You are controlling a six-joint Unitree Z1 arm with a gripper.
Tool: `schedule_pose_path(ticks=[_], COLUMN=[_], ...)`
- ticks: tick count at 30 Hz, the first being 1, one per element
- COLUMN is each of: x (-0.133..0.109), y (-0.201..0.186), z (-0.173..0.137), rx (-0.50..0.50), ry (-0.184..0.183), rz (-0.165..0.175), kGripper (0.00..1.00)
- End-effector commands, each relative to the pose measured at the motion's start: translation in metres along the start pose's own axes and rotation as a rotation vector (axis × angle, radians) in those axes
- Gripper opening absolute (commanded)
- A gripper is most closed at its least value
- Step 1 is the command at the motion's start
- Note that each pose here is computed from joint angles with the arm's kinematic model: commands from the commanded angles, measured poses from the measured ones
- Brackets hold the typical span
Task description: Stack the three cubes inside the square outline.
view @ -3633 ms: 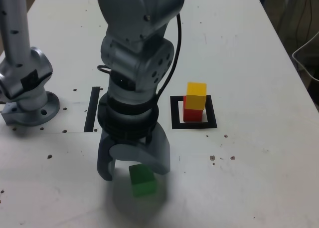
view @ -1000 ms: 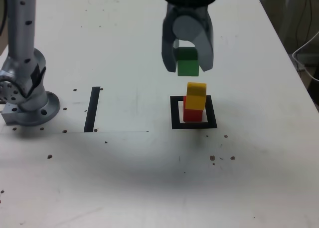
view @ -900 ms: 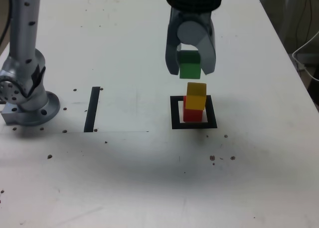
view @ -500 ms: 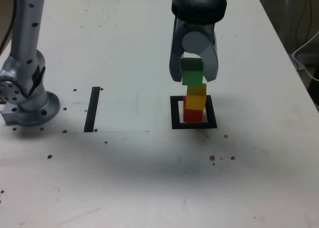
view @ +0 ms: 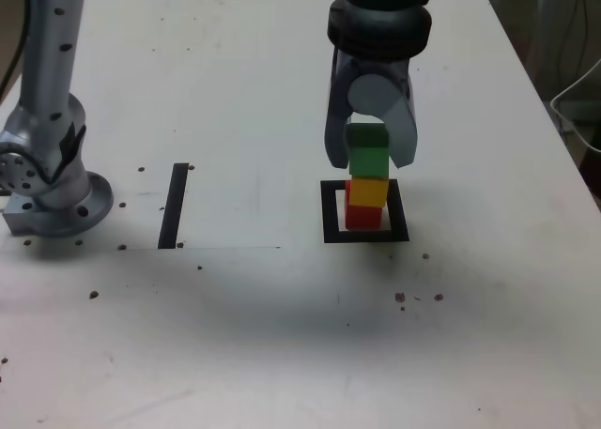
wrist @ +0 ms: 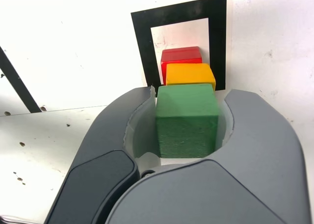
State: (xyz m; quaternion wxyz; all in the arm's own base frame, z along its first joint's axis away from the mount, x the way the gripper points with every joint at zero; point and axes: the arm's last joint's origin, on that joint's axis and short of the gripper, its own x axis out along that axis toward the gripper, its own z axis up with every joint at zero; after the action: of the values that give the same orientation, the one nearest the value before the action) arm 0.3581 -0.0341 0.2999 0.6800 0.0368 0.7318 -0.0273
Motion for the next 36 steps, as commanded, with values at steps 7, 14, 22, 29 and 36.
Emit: schedule_pose_path(ticks=[7, 14, 22, 29, 36], x=[0.003, 0.004, 0.002, -0.006, -0.032], y=[-0.002, -0.002, -0.001, -0.001, -0.002], z=[0.000, -0.001, -0.003, -0.011, -0.033], rx=[0.001, 0.001, -0.006, -0.006, 0.006], ry=[0.006, 0.005, 0.011, 0.003, -0.055], rz=[0.001, 0.012, 0.030, 0.032, 0.027], kGripper=[0.45, 0.96, 0.99, 0.99, 0.99])
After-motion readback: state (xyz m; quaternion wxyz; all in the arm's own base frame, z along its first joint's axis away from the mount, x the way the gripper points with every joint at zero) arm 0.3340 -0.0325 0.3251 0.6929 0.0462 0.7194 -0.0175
